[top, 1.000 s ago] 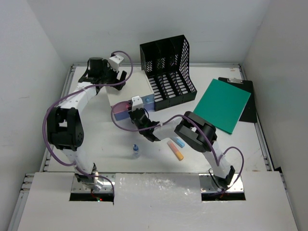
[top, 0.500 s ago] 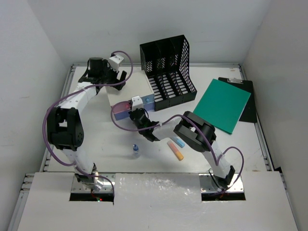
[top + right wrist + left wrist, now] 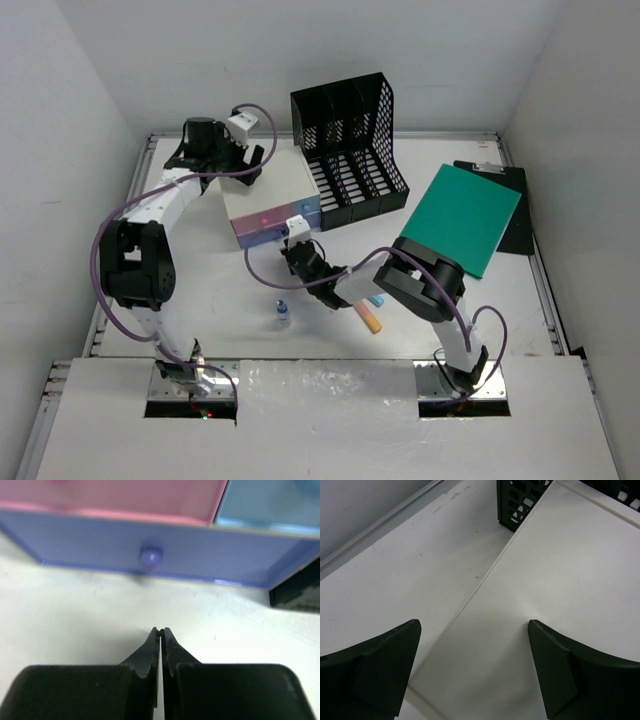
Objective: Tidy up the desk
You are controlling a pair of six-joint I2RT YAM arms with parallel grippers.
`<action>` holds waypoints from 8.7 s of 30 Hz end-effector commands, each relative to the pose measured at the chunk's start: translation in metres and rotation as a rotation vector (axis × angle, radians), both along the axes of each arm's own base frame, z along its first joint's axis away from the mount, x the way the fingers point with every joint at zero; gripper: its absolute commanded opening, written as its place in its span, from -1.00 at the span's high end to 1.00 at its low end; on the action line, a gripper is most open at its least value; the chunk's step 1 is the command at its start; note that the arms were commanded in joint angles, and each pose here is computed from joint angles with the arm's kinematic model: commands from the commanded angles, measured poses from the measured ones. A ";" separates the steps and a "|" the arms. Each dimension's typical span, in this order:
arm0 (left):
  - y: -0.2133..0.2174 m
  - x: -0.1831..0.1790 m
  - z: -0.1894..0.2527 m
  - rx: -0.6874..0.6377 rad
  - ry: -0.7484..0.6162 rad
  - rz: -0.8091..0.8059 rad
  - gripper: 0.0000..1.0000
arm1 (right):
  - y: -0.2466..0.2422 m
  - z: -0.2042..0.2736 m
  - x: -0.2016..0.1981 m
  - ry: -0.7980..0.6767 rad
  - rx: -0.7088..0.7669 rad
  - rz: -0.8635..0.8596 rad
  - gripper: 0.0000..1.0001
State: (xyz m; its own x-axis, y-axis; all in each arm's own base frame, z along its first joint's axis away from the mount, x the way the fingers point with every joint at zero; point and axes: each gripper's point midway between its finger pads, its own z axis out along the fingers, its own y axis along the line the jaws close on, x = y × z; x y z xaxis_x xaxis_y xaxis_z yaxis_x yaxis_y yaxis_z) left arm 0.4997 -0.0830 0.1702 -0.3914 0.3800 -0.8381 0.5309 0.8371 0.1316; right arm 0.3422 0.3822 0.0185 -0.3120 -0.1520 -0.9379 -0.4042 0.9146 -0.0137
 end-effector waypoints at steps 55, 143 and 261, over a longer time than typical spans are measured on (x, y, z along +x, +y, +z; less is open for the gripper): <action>0.011 -0.008 -0.057 0.055 0.159 0.027 -0.74 | 0.032 0.051 0.053 -0.175 0.102 -0.076 1.00; 0.008 -0.017 -0.048 0.064 0.163 -0.008 -0.76 | 0.009 0.115 -0.055 -0.340 -0.982 0.591 1.00; 0.008 -0.007 -0.060 0.072 0.173 -0.011 -0.76 | -0.062 0.124 -0.019 -0.216 0.041 -0.098 1.00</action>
